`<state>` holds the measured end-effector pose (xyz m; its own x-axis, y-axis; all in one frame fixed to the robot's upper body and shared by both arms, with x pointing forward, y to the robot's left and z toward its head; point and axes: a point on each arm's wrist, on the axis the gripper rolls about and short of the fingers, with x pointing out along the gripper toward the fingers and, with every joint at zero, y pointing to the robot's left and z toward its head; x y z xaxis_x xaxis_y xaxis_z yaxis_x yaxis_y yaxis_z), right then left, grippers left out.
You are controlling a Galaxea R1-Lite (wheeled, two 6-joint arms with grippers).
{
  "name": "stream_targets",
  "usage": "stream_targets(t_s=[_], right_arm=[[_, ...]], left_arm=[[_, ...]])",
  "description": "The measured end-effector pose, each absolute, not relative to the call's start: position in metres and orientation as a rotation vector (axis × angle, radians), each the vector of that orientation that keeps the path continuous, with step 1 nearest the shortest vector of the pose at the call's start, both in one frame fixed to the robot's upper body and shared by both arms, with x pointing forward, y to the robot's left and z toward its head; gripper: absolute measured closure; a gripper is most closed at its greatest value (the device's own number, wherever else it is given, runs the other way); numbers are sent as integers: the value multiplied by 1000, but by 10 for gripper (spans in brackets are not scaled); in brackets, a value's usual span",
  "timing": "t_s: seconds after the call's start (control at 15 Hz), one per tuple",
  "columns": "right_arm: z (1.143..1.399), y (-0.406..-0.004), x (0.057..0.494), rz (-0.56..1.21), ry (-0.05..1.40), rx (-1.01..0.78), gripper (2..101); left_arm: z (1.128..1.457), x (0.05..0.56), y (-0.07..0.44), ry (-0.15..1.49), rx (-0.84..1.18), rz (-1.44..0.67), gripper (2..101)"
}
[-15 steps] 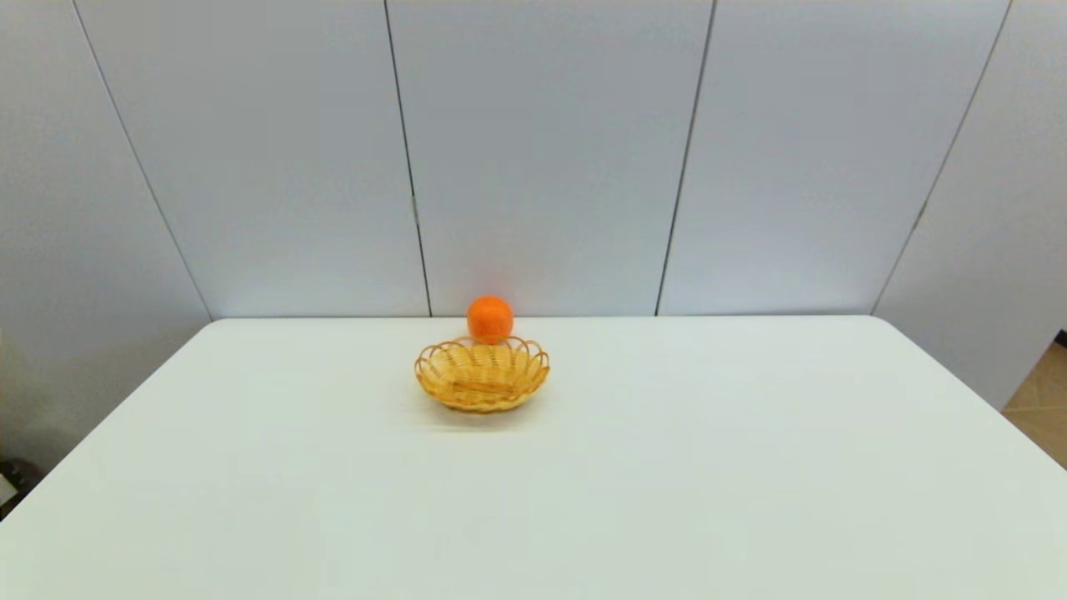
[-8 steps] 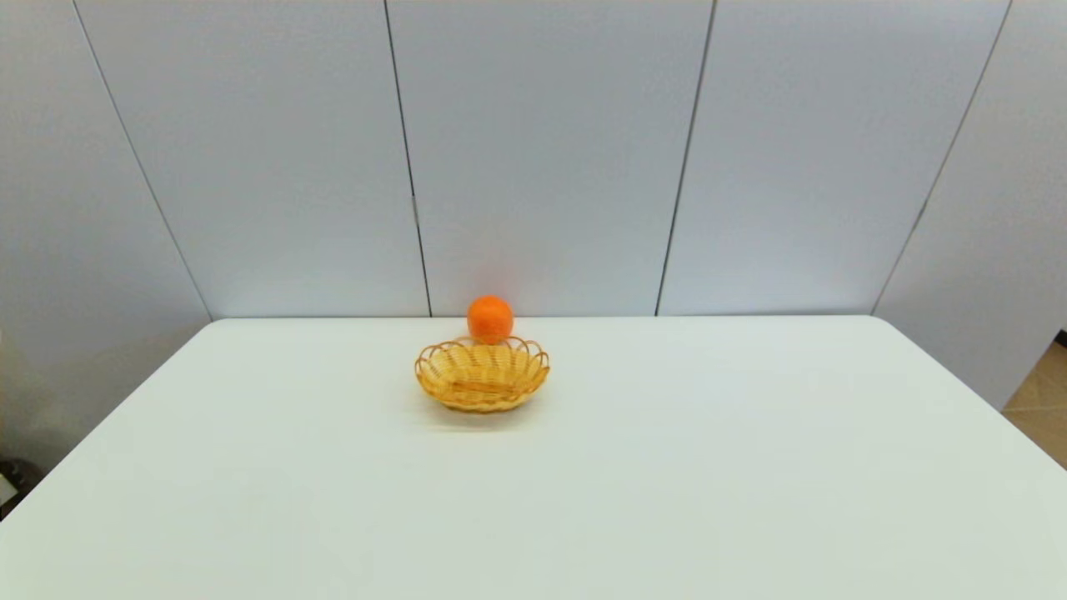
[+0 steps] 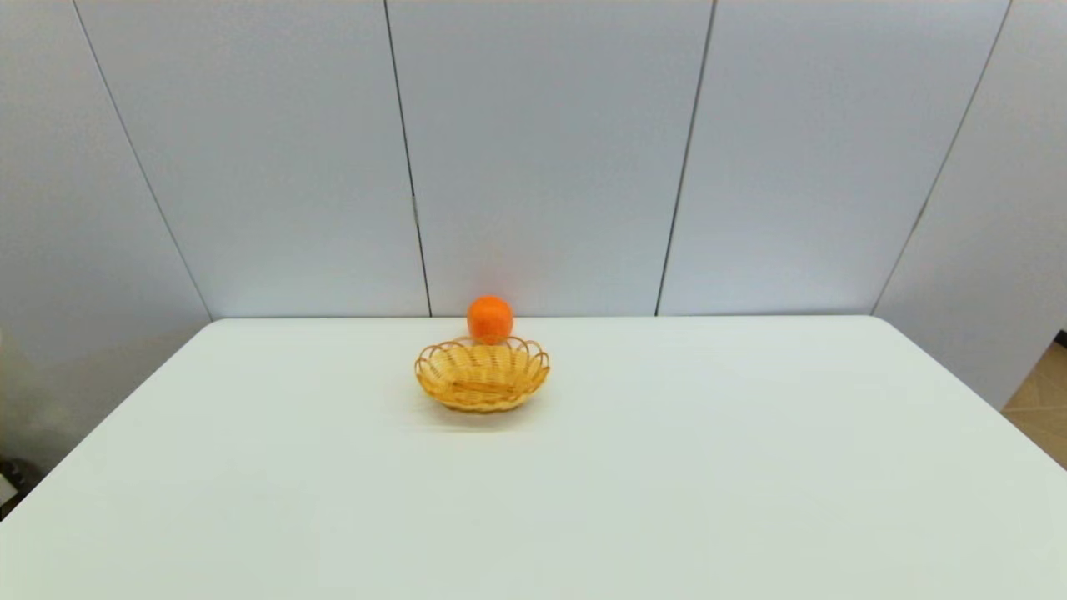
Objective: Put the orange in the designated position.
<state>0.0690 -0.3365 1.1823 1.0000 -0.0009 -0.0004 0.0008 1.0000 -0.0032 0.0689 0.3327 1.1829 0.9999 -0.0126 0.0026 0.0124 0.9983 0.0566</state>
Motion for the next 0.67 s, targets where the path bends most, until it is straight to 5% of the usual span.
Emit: stream_targets(t_s=[0.67], right_arm=[[1182,-336,69,-1,0,-3,43]], left_arm=[[1183,69,333,-3,56,-12,54]])
